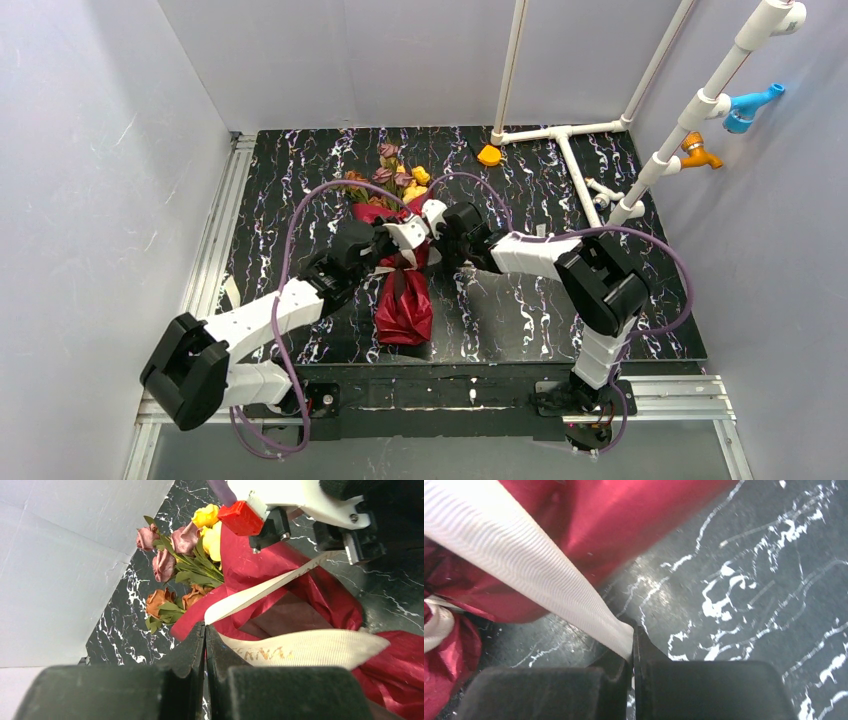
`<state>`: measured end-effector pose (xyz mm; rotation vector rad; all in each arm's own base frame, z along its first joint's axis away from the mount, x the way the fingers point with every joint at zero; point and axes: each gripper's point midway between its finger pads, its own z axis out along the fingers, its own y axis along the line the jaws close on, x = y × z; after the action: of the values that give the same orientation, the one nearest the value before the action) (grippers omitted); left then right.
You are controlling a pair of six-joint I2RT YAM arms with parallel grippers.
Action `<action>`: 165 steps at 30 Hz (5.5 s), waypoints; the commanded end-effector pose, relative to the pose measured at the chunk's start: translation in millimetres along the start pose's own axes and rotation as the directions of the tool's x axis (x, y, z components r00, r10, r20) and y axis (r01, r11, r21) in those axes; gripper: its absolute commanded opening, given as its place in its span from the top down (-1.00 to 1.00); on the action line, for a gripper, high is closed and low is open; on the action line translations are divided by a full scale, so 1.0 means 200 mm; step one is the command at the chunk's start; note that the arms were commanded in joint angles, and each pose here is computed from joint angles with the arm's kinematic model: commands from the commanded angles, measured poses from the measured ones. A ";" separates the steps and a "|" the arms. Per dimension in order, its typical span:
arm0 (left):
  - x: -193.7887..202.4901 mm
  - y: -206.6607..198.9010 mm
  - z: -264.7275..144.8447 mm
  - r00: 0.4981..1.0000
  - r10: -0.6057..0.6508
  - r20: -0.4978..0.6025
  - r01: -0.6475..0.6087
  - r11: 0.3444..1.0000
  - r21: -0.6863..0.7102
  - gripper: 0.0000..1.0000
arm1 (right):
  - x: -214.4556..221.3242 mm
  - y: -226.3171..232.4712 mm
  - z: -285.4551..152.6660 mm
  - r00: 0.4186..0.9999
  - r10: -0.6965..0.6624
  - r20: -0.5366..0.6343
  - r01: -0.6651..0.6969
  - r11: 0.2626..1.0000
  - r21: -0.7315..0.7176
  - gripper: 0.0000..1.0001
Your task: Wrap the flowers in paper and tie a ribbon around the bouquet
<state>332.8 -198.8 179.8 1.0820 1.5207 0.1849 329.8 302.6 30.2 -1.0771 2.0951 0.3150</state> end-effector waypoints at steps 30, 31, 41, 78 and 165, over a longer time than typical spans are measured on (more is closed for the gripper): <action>0.40 0.44 0.02 0.908 -0.319 -0.271 0.073 0.758 -0.648 0.82 | -0.01 0.73 -0.32 0.942 0.211 -0.262 -0.289 0.907 -0.307 0.97; 0.44 0.42 0.01 0.898 -0.335 -0.284 0.072 0.750 -0.657 0.73 | 0.01 0.74 -0.30 0.937 0.210 -0.279 -0.293 0.906 -0.305 0.94; 0.56 0.35 -0.01 0.869 -0.368 -0.330 0.054 0.735 -0.676 -0.19 | -0.05 0.76 -0.25 0.935 0.222 -0.277 -0.304 0.904 -0.301 0.17; 0.48 -0.37 -0.46 0.291 -0.804 -0.518 0.776 0.515 -0.364 0.02 | -0.37 0.29 -0.67 0.906 0.423 0.000 -0.423 0.906 0.019 -0.62; 0.92 0.26 -0.75 -0.050 -0.996 -0.075 0.426 0.046 -0.904 -0.96 | -0.28 0.25 -0.68 0.881 0.472 -0.035 -0.473 0.880 -0.046 -0.64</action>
<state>297.6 -3.2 142.2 -0.6230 2.3007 0.1932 243.8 292.5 146.2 -0.6064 2.4128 0.5300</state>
